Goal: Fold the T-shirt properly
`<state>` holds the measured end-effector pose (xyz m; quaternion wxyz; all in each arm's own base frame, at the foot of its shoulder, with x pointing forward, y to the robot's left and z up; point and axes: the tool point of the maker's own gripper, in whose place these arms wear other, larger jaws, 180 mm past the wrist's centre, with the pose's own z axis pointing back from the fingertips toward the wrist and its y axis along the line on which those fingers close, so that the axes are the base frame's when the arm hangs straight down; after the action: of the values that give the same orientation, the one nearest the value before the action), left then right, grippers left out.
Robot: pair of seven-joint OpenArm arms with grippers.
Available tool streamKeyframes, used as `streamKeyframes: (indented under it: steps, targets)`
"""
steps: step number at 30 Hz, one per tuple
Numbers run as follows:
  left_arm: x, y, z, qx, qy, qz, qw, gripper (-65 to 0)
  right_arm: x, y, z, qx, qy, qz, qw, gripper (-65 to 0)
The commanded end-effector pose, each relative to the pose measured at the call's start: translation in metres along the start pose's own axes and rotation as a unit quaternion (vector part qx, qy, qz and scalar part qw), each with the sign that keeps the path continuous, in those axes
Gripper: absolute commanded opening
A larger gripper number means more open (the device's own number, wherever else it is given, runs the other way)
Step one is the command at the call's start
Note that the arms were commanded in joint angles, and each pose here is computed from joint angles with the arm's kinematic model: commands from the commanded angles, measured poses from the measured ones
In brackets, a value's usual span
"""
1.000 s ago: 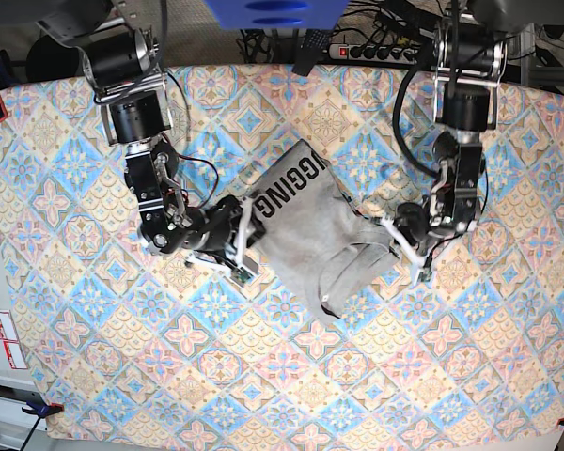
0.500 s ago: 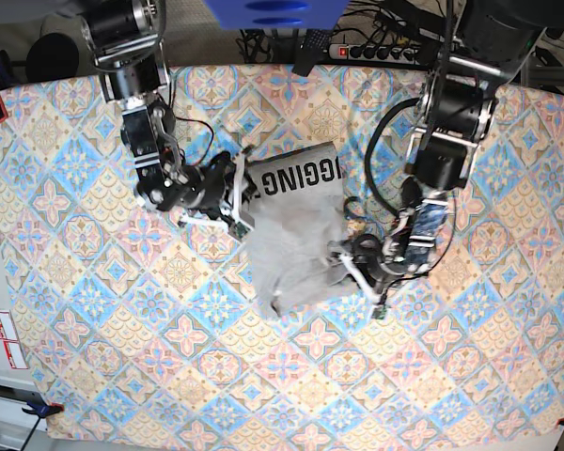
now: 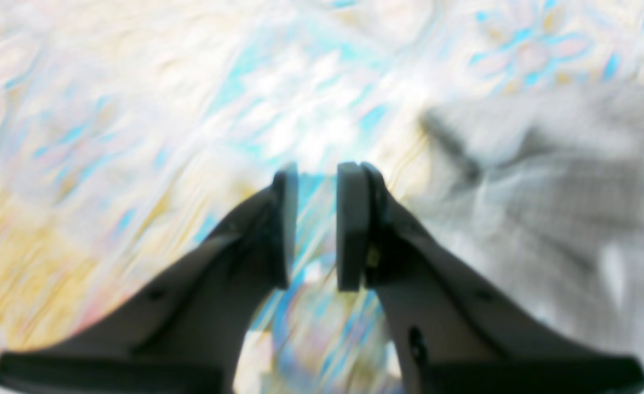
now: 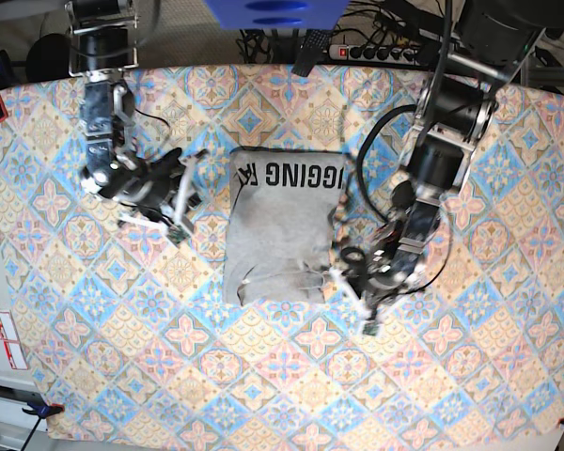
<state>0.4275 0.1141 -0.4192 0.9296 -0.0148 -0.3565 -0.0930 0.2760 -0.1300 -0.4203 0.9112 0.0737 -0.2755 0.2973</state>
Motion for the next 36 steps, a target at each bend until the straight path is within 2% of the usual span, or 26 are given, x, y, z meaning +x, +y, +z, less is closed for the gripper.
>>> streamKeyframes:
  steps: [1, 7, 14, 18, 21, 26, 30, 33, 36]
  targets:
    - [0.01, 0.01, 0.016, 0.005, -0.019, 0.007, 1.0, -54.2, 0.004, -0.007, 0.009, -0.009, -0.019, -0.006, 0.9998, -52.9]
    - [-0.062, 0.041, 0.094, 0.034, 0.009, 0.035, 0.999, -54.2, -0.044, -0.027, 0.046, -0.064, -0.002, -0.055, 0.9964, -53.0]
    - [-0.11, 0.085, 0.179, 0.105, -0.011, 0.062, 0.992, -54.2, -0.102, -0.037, 0.083, -0.106, 0.047, -0.08, 0.99, -59.6]
    - [-0.146, 0.108, 0.215, 0.148, 0.016, 0.071, 0.986, -54.2, -0.142, -0.031, 0.1, -0.115, 0.087, -0.104, 0.9841, -60.1]
    - [-0.181, 0.117, 0.233, 0.167, 0.057, 0.075, 0.981, -54.2, -0.175, -0.028, 0.116, -0.124, 0.12, -0.123, 0.9773, -60.1]
    - [-0.227, 0.116, 0.263, 0.164, 0.086, 0.089, 0.979, -57.1, -0.219, -0.015, 0.141, -0.127, 0.172, -0.142, 0.9665, -60.2]
    - [-0.261, 0.111, 0.291, 0.162, 0.109, 0.08, 0.977, -58.1, -0.252, -0.002, 0.161, -0.124, 0.213, -0.157, 0.9563, -60.2]
    - [-0.29, 0.101, 0.31, 0.154, 0.146, 0.075, 0.974, -58.2, -0.275, 0.015, 0.17, -0.109, 0.244, -0.168, 0.9488, -60.2]
    - [-0.326, 0.083, 0.312, 0.132, 0.19, 0.076, 0.97, -58.3, -0.297, 0.031, 0.173, -0.091, 0.271, -0.183, 0.9405, -60.2]
